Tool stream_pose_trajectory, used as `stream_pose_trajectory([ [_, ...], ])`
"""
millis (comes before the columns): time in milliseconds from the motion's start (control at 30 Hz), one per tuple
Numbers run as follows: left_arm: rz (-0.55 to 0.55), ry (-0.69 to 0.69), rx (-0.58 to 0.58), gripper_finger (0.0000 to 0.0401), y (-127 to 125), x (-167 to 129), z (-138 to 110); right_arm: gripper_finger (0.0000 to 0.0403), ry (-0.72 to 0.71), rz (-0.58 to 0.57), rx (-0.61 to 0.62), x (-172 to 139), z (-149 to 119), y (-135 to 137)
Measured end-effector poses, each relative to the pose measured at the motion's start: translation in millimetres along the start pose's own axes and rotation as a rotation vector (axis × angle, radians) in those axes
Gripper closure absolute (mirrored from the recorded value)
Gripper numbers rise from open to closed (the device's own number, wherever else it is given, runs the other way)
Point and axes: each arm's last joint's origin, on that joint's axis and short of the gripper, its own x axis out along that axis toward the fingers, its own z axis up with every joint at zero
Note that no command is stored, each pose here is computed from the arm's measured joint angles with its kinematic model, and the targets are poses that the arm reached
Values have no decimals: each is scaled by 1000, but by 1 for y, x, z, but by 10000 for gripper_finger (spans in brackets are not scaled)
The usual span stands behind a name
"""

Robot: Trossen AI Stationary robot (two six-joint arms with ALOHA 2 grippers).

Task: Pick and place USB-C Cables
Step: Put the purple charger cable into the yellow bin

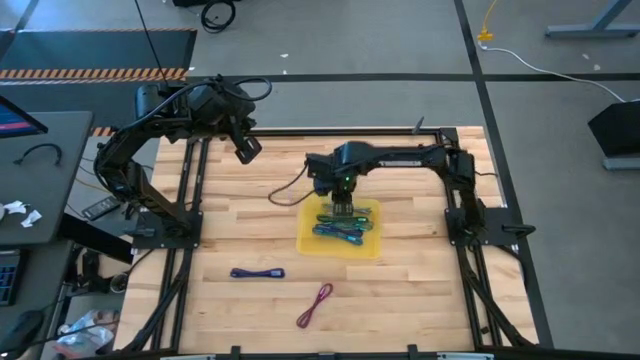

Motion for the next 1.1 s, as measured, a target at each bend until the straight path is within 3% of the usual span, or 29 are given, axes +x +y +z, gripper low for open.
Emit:
stream_pose_trajectory([
  [200,-108,-4,79,397,-17,-7,-3,279,-95,-136,81,-68,-20,-26],
  [400,-165,76,154,397,-51,1,-21,279,-280,-188,226,-140,-63,-47],
  [567,-151,296,144,397,-76,29,-71,279,-434,-229,322,-191,-105,-51],
  [700,-189,488,35,397,-96,50,-119,279,-544,-254,372,-221,-135,-47],
  [867,-351,524,-93,397,-128,69,-166,279,-642,-271,399,-244,-160,-38],
  [1100,-489,529,-167,397,-173,107,-229,279,-694,-277,405,-255,-173,-33],
])
